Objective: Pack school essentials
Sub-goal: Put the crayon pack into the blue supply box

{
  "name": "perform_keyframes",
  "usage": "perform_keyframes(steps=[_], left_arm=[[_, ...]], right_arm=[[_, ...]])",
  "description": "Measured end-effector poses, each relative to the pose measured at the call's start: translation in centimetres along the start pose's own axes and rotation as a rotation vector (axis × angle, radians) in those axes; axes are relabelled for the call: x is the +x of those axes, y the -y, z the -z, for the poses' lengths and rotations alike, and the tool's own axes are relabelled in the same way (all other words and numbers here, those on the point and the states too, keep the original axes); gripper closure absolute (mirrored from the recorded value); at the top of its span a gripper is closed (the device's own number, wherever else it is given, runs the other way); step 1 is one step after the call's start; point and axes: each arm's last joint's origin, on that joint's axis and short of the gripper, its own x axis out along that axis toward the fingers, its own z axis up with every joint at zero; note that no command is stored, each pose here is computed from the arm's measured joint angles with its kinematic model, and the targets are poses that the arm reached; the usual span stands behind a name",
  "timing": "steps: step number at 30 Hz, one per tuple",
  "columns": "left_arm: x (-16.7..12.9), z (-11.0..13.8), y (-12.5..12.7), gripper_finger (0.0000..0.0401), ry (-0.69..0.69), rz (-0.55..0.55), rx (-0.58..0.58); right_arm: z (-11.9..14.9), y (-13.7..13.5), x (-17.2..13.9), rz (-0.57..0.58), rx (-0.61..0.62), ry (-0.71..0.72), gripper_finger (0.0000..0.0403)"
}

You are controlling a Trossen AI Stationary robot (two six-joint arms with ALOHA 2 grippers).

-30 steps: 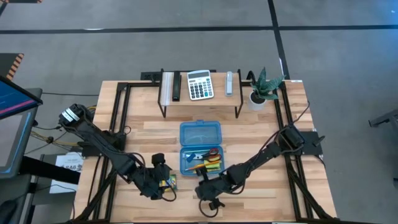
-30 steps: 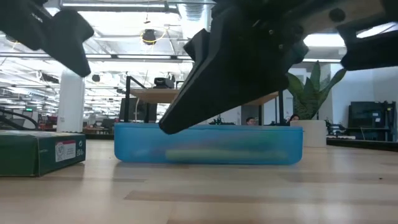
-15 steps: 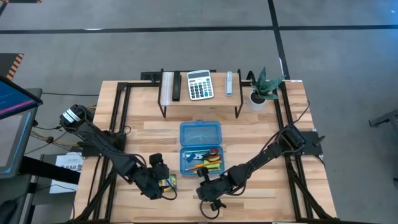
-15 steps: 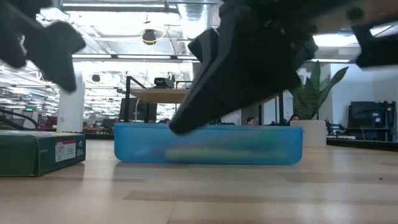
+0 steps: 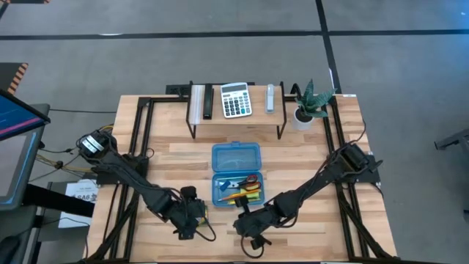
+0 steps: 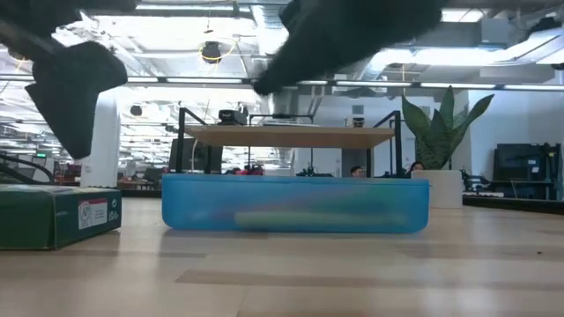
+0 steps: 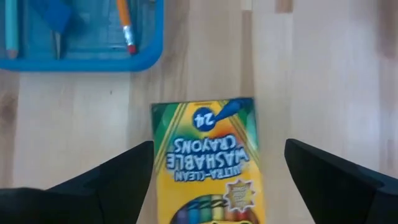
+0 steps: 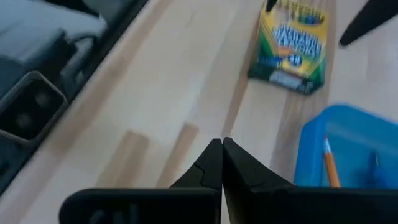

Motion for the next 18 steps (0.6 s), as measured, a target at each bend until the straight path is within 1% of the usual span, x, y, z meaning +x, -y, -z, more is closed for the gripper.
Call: perform_keyframes(steps=[2, 7, 15, 18], left_arm=[[-0.04, 0.06, -0.09, 0.0048, -0.015, -0.004, -0.003], [0.14, 0.45, -0.52, 0.0038, -0.072, -0.029, -0.032], [0.25, 0.00, -0.54, 0.0030, -0.070, 0.019, -0.072], [0.24, 0.01, -0.62, 0.0030, -0.058, -0.005, -0.046]], right_arm=[[-0.35, 0.00, -0.12, -0.001, 0.005, 0.026, 0.0382], [-0.13, -0.14, -0.17, -0.003, -0.001, 0.007, 0.0381], [-0.11, -0.22, -0.18, -0.004, -0.002, 0.006, 0.0377], [-0.11, -0.20, -0.18, -0.004, -0.002, 0.006, 0.0377]])
